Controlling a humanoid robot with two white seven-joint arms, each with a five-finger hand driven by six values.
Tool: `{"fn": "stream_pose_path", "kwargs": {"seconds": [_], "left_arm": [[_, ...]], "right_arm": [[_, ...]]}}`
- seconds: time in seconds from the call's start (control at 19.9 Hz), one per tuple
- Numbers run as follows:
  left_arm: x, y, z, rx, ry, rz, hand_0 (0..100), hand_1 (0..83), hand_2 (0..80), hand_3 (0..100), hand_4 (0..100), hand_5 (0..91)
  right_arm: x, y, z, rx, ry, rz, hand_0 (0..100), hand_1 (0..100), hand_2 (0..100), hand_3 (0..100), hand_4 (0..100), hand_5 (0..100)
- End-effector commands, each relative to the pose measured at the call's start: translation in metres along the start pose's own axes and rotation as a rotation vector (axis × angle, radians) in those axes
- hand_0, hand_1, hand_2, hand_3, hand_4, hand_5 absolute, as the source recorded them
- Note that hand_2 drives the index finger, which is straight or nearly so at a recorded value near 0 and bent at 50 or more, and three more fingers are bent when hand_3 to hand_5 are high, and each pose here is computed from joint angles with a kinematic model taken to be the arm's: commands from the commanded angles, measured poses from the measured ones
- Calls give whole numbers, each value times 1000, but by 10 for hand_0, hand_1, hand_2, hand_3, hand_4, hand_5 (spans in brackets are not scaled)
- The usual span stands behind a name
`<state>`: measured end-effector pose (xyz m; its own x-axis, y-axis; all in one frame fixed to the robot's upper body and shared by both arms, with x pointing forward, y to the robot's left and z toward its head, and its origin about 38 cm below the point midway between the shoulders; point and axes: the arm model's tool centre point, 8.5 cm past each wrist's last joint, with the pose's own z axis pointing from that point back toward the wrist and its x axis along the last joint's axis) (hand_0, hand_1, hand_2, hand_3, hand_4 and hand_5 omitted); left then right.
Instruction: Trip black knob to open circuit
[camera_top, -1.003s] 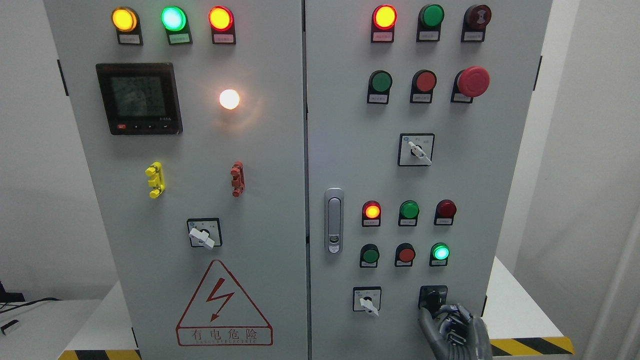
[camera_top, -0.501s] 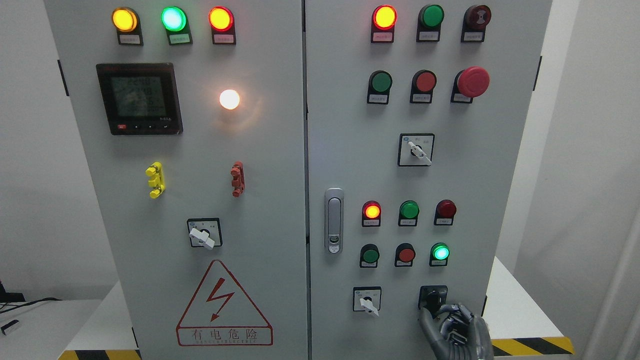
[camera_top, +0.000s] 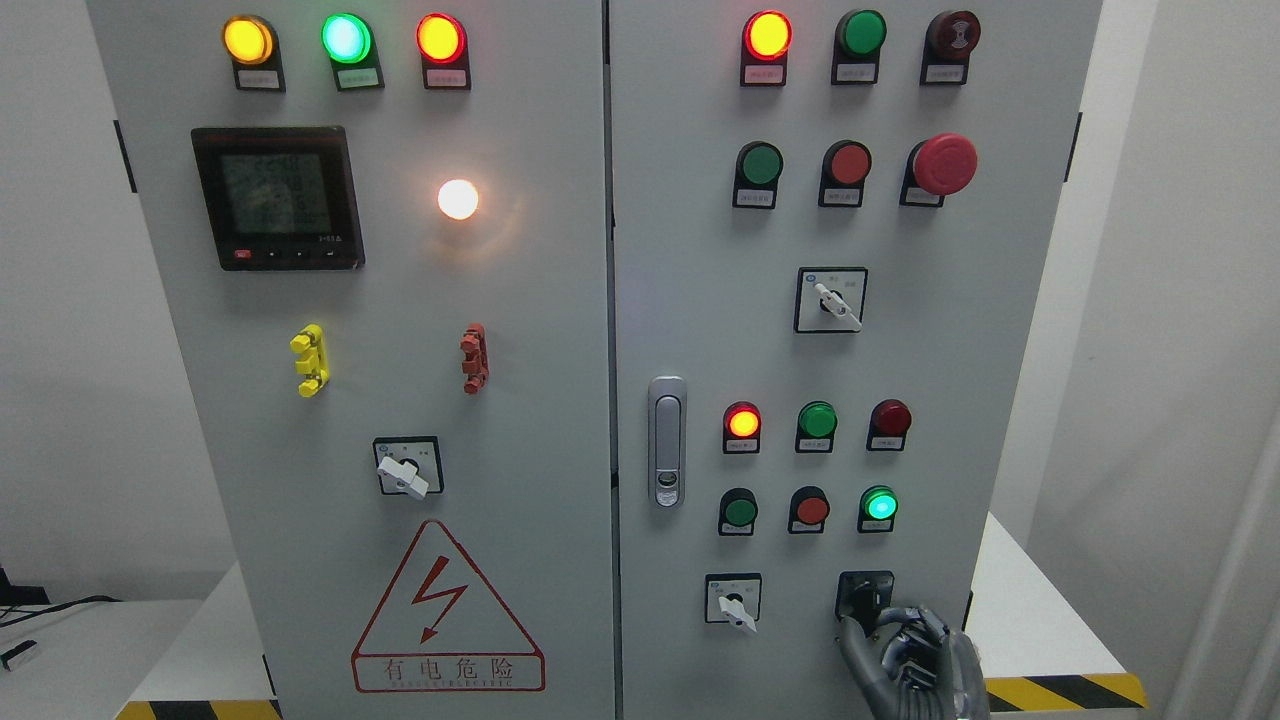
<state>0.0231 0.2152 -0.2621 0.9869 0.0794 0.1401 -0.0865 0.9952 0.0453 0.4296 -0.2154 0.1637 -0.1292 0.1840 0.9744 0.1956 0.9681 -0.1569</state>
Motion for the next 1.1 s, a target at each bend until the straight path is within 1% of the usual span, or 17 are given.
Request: {"fn": "stream_pose_path", "kwargs": {"seconds": [0.0, 0.9, 1.05], "left_arm": [[0, -1, 0, -7, -3, -30, 120, 389, 0, 0, 0, 0], [0, 0, 0, -5, -3, -30, 120, 389, 0, 0, 0, 0], [0, 0, 0, -5, -1, -30, 120, 389, 0, 0, 0, 0]], "right_arm": [[1, 7, 1, 20, -5, 11, 265, 711, 510, 898, 909, 993], [0, 3, 1, 5, -8, 39, 258, 726, 507, 888, 902, 992], [1, 1, 0, -9, -9, 39, 259, 727, 505, 885, 900, 992]]}}
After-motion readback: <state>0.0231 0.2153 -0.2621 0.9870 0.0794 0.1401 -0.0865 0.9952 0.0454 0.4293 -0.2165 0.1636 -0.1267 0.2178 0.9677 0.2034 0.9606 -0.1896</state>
